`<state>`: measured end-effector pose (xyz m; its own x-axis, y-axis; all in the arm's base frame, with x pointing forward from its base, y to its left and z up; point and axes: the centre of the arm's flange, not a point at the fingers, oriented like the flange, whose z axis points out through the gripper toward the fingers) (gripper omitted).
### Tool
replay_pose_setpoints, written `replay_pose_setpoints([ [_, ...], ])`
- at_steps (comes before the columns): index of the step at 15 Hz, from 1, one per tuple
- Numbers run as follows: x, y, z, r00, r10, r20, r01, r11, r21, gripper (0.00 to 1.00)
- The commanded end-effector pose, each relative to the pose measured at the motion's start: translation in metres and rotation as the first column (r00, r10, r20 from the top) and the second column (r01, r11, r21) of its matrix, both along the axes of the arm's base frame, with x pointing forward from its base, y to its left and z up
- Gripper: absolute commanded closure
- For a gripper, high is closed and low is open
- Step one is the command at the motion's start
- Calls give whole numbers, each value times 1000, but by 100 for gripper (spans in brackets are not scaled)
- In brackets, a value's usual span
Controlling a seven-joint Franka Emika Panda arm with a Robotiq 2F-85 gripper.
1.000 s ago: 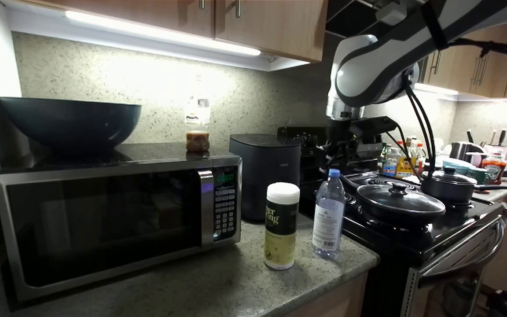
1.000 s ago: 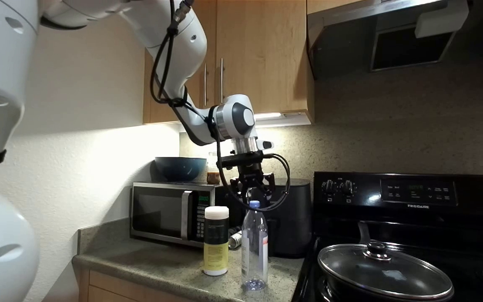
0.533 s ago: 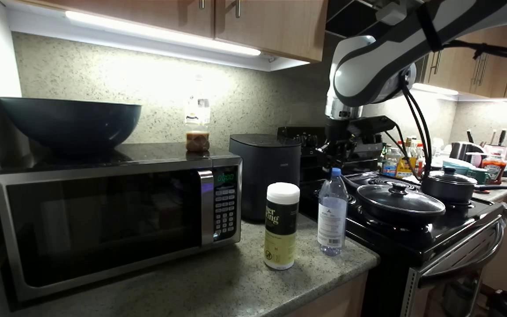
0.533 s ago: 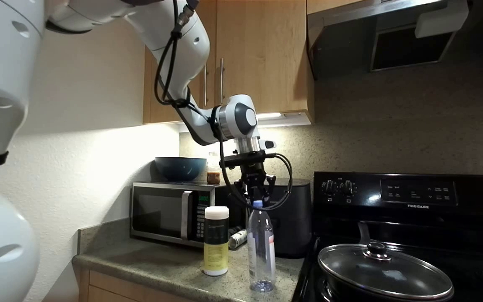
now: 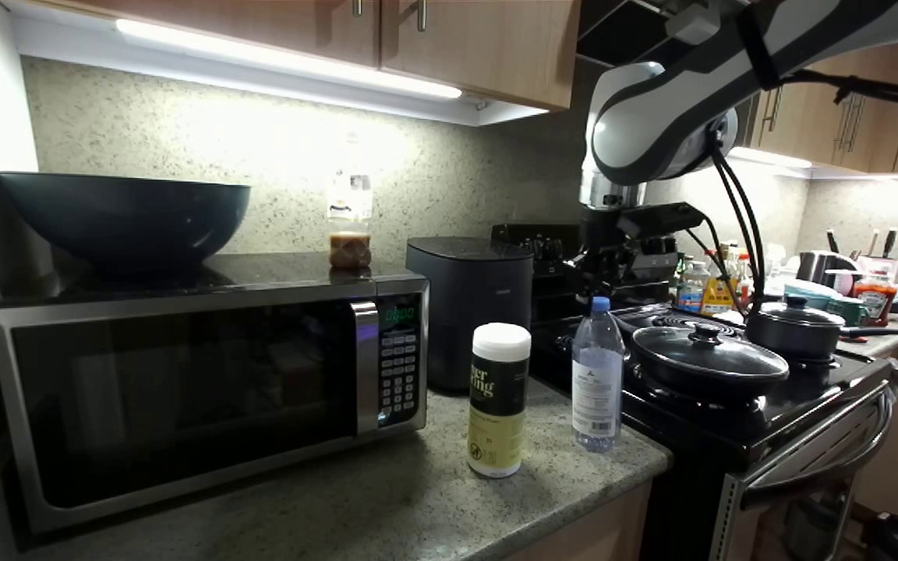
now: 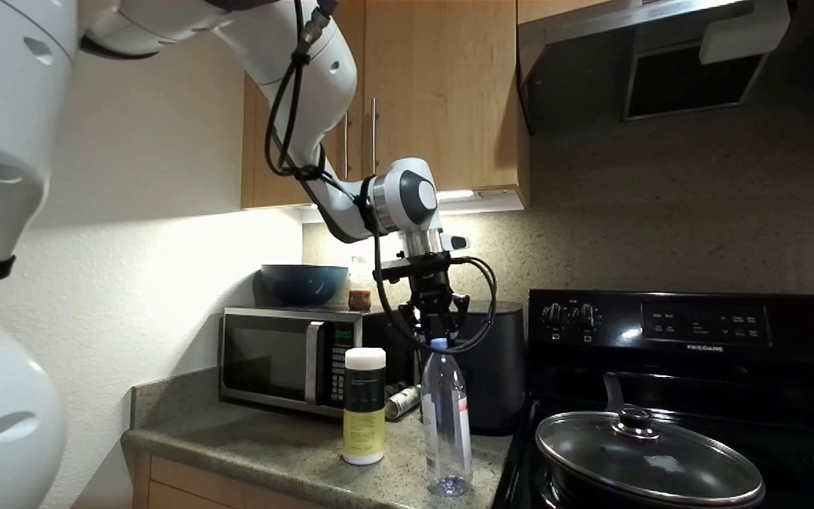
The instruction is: Place the clear bottle on top of the container on the left side of the countertop
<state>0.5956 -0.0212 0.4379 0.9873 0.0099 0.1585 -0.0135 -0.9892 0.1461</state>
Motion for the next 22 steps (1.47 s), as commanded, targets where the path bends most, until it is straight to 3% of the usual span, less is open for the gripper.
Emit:
replay_pose_setpoints([
  [1, -2, -2, -5, 999, -32, -35, 32, 999, -6, 27],
  [5, -7, -5, -8, 998, -29, -59, 30, 1000, 6, 2],
  [16, -11, -6, -12, 995, -30, -96, 30, 1000, 0, 1],
  [17, -11, -7, -12, 995, -29, -96, 29, 1000, 1, 26],
  [19, -11, -7, -12, 995, -27, -94, 27, 1000, 2, 28],
  [22, -11, -7, -11, 996, -21, -91, 22, 1000, 3, 48],
])
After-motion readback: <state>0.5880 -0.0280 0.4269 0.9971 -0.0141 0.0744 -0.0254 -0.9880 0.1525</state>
